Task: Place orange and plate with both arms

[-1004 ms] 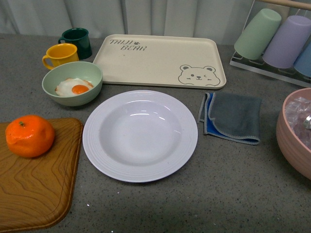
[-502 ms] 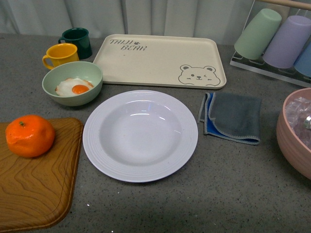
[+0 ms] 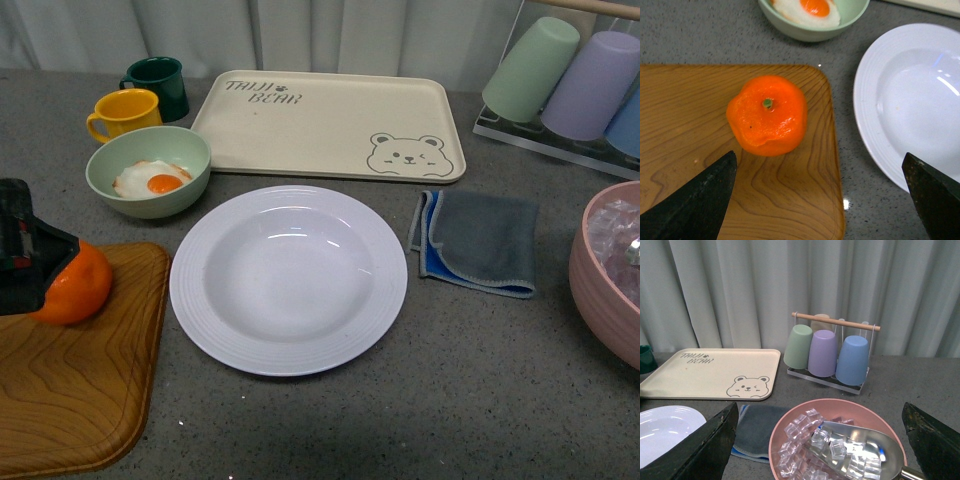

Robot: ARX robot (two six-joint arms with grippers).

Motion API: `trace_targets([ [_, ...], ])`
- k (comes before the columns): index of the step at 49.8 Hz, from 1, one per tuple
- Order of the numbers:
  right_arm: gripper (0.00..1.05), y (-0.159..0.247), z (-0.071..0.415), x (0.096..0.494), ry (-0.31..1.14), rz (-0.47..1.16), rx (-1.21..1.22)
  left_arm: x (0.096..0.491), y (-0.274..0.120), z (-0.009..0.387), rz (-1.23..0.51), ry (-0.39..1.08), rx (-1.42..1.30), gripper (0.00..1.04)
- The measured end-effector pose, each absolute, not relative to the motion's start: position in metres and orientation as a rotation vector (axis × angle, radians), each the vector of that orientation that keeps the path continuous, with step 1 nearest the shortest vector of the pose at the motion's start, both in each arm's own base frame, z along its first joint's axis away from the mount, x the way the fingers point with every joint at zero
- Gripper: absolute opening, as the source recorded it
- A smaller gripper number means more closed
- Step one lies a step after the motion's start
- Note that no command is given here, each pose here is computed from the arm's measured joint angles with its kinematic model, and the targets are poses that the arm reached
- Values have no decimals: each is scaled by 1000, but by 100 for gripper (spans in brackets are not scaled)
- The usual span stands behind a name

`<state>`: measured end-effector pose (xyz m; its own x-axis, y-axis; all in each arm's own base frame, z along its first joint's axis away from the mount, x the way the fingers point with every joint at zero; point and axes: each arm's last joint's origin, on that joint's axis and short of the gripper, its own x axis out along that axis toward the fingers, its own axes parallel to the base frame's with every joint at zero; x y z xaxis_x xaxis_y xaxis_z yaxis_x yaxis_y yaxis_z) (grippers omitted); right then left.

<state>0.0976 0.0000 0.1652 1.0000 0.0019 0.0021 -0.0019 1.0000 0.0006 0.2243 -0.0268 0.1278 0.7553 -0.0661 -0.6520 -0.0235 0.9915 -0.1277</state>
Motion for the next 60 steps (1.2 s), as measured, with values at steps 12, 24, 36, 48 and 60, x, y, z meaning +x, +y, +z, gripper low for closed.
trace_targets([
  [12, 95, 0, 165, 98, -2, 2, 1, 251, -28, 99, -7, 802, -113, 98],
  [24, 95, 0, 165, 98, -2, 2, 1, 278, -17, 83, 60, 848, -120, 98],
  [36, 95, 0, 165, 98, -2, 2, 1, 287, -12, 75, 89, 880, -119, 82],
  [48, 95, 0, 165, 98, -2, 2, 1, 287, -20, 77, 83, 875, -96, 55],
  [60, 95, 0, 165, 98, -2, 2, 1, 285, -40, 99, 36, 828, -58, 50],
])
